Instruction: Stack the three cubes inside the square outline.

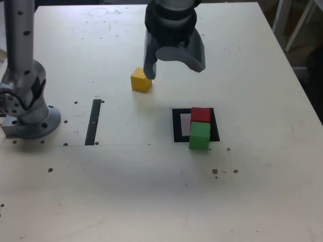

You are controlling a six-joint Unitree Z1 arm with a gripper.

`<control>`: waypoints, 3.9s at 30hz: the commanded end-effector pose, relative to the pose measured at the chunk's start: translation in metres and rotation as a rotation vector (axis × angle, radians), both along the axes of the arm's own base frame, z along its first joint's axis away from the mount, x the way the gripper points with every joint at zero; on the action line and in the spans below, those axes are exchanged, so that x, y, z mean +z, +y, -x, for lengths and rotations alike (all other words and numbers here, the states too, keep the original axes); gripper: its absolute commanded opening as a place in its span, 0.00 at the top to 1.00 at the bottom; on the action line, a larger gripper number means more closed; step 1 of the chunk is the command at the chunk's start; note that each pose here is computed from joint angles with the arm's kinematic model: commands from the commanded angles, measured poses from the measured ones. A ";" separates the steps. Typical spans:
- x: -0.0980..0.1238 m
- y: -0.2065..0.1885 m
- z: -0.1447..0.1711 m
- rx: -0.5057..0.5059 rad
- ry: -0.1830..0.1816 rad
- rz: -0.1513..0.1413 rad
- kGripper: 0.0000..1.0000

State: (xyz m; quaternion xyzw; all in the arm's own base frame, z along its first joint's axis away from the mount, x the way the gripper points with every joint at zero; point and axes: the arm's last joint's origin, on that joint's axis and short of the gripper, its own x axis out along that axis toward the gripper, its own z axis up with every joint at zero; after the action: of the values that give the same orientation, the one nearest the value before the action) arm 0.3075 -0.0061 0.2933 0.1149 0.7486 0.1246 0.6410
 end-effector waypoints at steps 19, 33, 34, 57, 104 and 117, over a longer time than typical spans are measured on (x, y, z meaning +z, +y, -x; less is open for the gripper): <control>-0.017 0.058 0.051 -0.211 0.196 0.107 0.03; -0.059 0.095 0.047 -0.195 0.240 0.162 0.06; -0.061 0.096 0.045 -0.194 0.241 0.164 0.06; -0.091 0.111 0.029 -0.182 0.246 0.208 0.58; -0.010 -0.004 -0.045 -0.115 0.087 0.250 0.67; -0.021 -0.017 -0.064 -0.103 0.080 0.278 0.67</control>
State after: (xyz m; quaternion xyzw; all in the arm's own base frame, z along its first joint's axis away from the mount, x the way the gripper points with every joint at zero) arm 0.3699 -0.0222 0.2729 0.0686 0.7778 -0.0177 0.6245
